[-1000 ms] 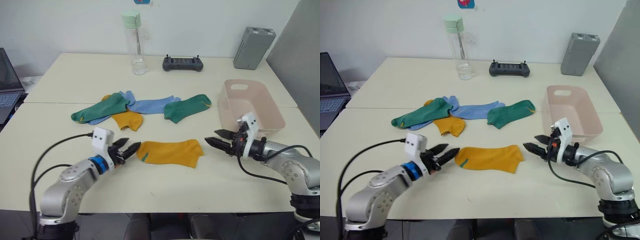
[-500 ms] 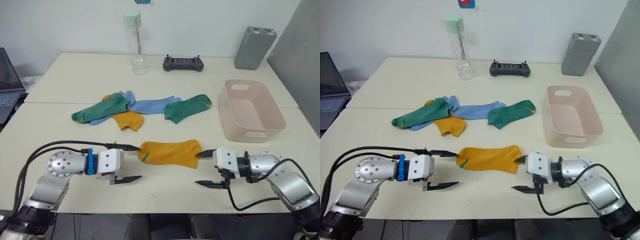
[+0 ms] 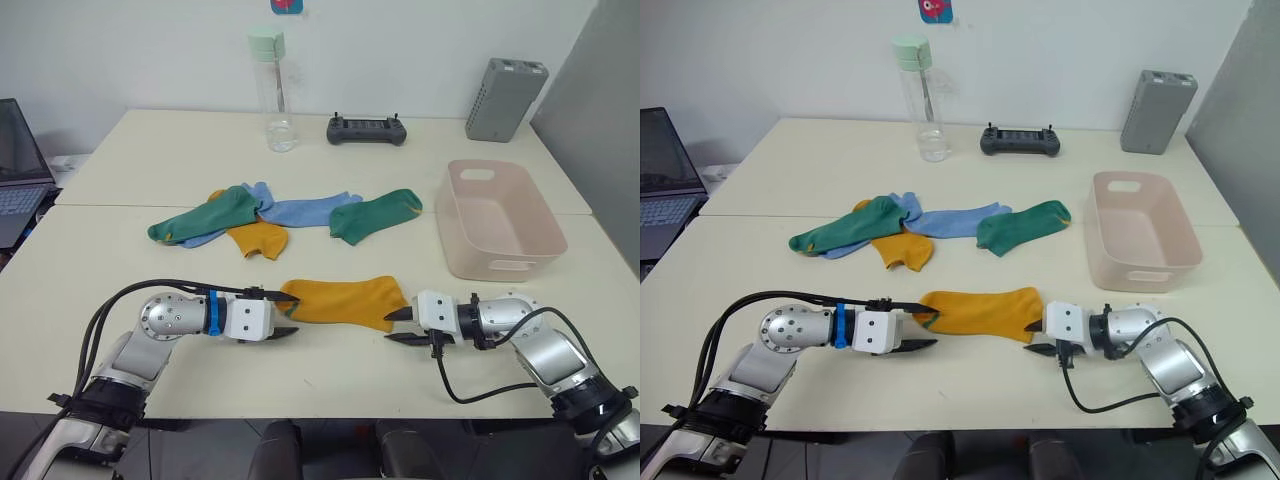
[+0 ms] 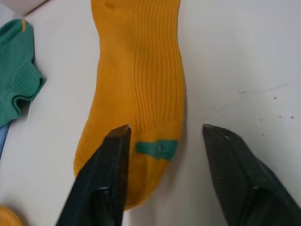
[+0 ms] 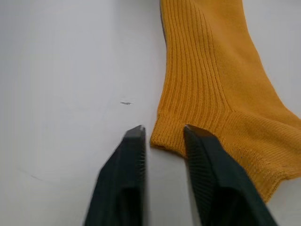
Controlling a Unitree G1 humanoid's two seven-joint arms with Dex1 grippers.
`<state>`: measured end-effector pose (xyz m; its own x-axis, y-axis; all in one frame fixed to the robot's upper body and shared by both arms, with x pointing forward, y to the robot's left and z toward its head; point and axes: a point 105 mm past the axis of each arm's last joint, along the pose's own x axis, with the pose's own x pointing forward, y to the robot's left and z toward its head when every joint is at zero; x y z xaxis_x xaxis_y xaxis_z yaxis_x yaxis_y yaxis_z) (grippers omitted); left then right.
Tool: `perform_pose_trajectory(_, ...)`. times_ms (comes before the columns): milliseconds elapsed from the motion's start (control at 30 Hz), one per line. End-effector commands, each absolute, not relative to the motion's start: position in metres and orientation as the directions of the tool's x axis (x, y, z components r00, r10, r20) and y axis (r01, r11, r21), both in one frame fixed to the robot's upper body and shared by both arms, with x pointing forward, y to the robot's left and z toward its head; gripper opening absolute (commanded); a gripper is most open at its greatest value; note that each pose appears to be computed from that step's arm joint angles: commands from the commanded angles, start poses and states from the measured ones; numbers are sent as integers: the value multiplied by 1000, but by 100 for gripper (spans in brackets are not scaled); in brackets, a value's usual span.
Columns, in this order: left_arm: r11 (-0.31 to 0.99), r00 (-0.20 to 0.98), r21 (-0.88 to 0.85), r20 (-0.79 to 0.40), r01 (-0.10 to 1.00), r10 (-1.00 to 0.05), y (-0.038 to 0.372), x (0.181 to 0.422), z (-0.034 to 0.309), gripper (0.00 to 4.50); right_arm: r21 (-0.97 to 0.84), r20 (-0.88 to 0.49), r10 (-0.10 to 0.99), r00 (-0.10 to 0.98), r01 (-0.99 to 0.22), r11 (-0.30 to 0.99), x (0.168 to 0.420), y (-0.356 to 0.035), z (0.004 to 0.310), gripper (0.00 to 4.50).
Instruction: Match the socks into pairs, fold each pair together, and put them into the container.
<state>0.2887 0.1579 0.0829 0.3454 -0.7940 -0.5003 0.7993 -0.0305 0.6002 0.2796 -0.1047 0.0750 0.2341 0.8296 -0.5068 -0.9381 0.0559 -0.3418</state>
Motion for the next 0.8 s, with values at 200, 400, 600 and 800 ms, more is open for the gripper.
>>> perform_pose_trajectory(200, 15, 359, 568, -498, 823, -789, 160, 288, 76, 3, -350, -442, 857, 266, -930, 108, 289, -104, 99, 0)
perform_pose_trajectory(400, 42, 304, 515, -436, 856, -847, 154, 270, 98, 3, -280, -414, 893, 175, -958, 58, 266, -97, 120, 0)
perform_pose_trajectory(600, 73, 126, 144, -406, 987, -905, 152, 227, 142, 3, -36, -373, 928, -21, -999, -38, 217, -86, 149, 0)
perform_pose_trajectory(800, 113, -56, -350, -437, 930, -898, 161, 190, 145, 3, 290, -308, 937, -165, -954, -73, 186, -82, 157, 0)
